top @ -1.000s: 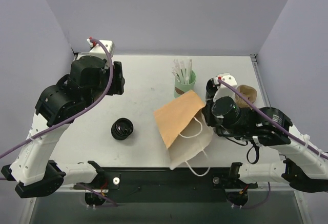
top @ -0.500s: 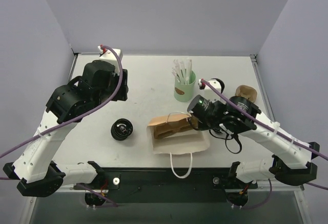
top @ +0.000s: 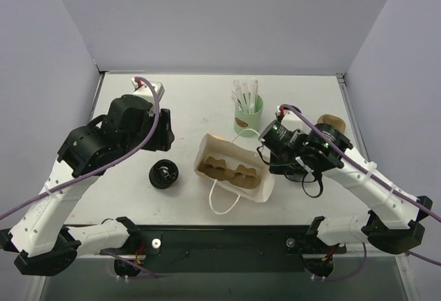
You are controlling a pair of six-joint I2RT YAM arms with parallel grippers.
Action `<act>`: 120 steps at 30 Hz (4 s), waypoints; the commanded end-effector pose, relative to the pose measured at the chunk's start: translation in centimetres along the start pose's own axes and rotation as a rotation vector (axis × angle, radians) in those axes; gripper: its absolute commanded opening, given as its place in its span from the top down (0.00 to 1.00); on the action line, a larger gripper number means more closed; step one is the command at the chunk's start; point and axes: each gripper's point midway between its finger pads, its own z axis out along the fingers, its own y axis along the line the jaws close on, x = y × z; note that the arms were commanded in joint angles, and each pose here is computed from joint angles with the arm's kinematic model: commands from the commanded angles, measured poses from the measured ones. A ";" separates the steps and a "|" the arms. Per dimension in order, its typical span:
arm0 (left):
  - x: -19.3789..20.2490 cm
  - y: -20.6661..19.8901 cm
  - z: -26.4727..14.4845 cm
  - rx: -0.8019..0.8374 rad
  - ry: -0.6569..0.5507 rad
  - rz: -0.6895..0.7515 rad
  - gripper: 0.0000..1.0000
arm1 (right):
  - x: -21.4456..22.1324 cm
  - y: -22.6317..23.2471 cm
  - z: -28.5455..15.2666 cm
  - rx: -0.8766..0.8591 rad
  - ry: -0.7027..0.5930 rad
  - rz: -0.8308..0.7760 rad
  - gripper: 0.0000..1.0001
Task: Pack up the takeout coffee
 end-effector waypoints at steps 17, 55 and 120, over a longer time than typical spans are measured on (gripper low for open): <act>3.3 -7.8 1.7 0.402 -0.045 0.006 0.37 | -1.8 1.1 -0.6 -0.089 -0.037 0.027 1.00; -1.9 -12.9 -4.0 0.317 -0.193 0.090 1.00 | -7.5 1.2 -4.8 -0.233 -0.231 0.041 1.00; 1.7 -12.3 -3.4 0.493 -0.424 0.234 1.00 | -7.8 3.3 -4.3 -0.470 -0.456 -0.087 1.00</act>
